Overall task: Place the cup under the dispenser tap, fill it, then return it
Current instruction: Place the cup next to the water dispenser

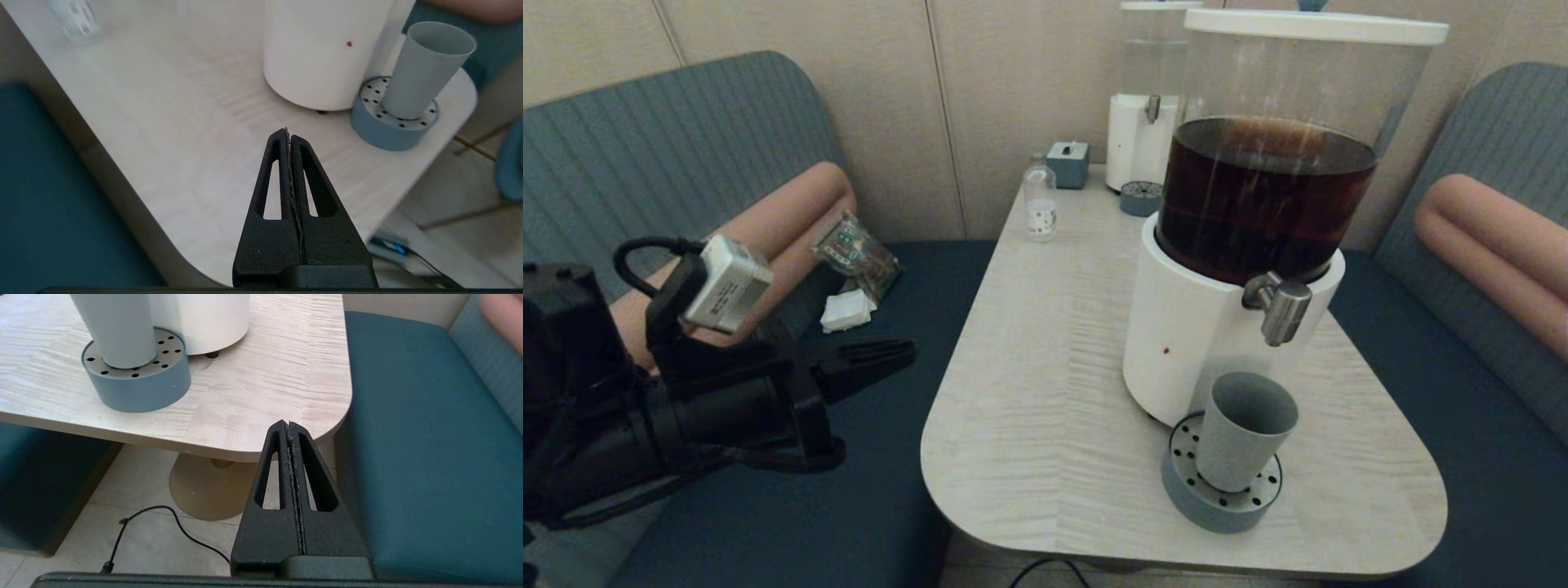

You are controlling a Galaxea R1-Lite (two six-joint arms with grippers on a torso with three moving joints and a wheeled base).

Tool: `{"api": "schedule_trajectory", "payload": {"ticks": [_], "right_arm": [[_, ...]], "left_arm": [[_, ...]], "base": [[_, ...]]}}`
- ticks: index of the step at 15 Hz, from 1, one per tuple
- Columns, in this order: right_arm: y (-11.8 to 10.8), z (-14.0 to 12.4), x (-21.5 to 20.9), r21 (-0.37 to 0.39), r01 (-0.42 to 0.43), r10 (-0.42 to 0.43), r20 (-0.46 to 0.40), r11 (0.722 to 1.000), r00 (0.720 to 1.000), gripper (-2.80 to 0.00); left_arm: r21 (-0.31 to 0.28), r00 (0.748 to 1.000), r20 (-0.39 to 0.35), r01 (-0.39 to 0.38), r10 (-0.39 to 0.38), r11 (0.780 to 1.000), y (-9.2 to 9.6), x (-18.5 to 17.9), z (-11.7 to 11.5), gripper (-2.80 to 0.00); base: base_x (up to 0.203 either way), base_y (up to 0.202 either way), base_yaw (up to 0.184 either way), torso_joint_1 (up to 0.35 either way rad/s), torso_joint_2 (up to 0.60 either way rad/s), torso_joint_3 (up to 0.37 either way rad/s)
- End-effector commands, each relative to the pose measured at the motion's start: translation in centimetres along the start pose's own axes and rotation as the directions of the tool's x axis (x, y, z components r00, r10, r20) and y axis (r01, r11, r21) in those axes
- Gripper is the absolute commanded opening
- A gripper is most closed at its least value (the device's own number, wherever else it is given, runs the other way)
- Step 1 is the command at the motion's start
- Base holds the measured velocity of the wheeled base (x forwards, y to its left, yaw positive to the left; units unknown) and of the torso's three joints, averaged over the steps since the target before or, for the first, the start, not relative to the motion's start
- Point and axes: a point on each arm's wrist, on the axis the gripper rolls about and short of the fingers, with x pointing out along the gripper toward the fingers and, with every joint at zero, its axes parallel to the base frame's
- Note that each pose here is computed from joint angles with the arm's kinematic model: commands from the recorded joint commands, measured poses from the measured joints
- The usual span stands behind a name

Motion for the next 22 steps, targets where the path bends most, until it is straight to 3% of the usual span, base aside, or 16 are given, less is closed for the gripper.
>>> {"api": "schedule_trajectory", "payload": {"ticks": [1,3,5,7,10,14,17,19,22], "right_arm": [[0.0,0.0,0.0,0.0,-0.001,0.001,0.0,1.0,1.0,-2.8],[0.0,0.0,0.0,0.0,-0.001,0.001,0.0,1.0,1.0,-2.8],[0.0,0.0,0.0,-0.001,-0.001,0.001,0.0,1.0,1.0,-2.8],[0.0,0.0,0.0,-0.001,-0.001,0.001,-0.001,1.0,1.0,-2.8],[0.0,0.0,0.0,0.0,-0.001,0.001,-0.001,1.0,1.0,-2.8],[0.0,0.0,0.0,0.0,-0.001,0.001,0.0,1.0,1.0,-2.8],[0.0,0.0,0.0,0.0,-0.001,0.001,0.0,1.0,1.0,-2.8],[0.0,0.0,0.0,0.0,-0.001,0.001,-0.001,1.0,1.0,-2.8],[0.0,0.0,0.0,-0.001,-0.001,0.001,0.0,1.0,1.0,-2.8]], "left_arm": [[0.016,1.0,0.027,-0.004,0.003,1.0,1.0,1.3,-2.7,-2.8],[-0.022,0.999,0.023,0.033,-0.032,0.999,1.0,2.4,-4.6,-2.8],[-0.043,0.996,0.013,0.087,-0.087,0.995,0.9,2.9,-5.5,0.0],[-0.04,0.993,0.021,0.116,-0.115,0.992,1.0,3.1,-5.4,0.0],[-0.022,0.971,0.011,0.239,-0.239,0.971,0.9,3.4,-6.4,0.0],[-0.009,0.901,0.007,0.434,-0.434,0.901,0.7,5.1,-8.0,0.0],[0.052,0.872,0.048,0.485,-0.487,0.873,1.0,8.5,-6.8,0.0],[0.059,0.827,0.06,0.556,-0.559,0.829,-0.5,12.0,-6.8,0.0],[0.074,0.807,0.071,0.582,-0.586,0.81,-1.9,16.5,-7.1,0.0]], "base": [[0.0,0.0,0.0,0.0,0.0,0.0],[0.0,0.0,0.0,0.0,0.0,0.0],[0.0,0.0,0.0,0.0,0.0,0.0],[0.0,0.0,0.0,0.0,0.0,0.0],[0.0,0.0,0.0,0.0,0.0,0.0],[0.0,0.0,0.0,0.0,0.0,0.0],[0.0,0.0,0.0,0.0,0.0,0.0],[0.0,0.0,0.0,0.0,0.0,0.0],[0.0,0.0,0.0,0.0,0.0,0.0]]}}
